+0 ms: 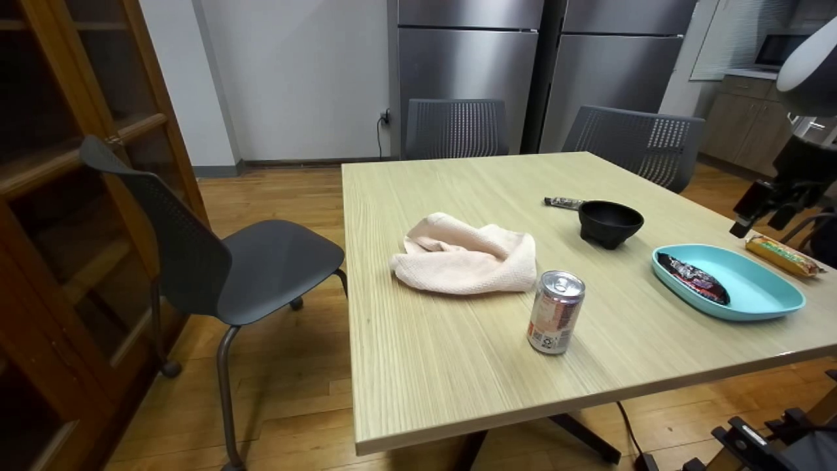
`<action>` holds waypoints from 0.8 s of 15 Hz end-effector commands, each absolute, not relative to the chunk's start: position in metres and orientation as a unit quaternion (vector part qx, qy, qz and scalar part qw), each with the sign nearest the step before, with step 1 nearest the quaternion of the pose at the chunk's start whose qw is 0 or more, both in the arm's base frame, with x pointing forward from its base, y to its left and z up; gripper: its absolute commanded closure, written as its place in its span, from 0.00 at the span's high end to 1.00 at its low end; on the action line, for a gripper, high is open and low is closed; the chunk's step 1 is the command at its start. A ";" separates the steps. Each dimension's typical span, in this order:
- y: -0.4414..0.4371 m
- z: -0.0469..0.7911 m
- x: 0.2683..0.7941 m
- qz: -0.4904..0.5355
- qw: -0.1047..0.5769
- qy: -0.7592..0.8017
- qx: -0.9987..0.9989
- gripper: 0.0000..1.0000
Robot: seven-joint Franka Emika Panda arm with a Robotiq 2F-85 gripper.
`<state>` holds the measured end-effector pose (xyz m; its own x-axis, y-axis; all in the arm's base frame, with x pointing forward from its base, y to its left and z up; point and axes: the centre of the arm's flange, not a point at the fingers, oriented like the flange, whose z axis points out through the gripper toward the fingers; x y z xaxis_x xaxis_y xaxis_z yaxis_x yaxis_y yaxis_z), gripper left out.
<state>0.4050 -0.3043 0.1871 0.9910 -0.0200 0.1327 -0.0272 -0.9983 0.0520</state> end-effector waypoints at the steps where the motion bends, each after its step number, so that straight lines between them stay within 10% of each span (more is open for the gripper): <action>1: -0.330 0.193 0.437 0.076 0.017 -0.040 0.996 1.00; 12: -0.398 0.177 0.465 0.061 0.012 -0.079 0.995 1.00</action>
<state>0.4544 -0.3740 0.1833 0.9823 -0.1181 0.1452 -0.1245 -0.9916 0.0354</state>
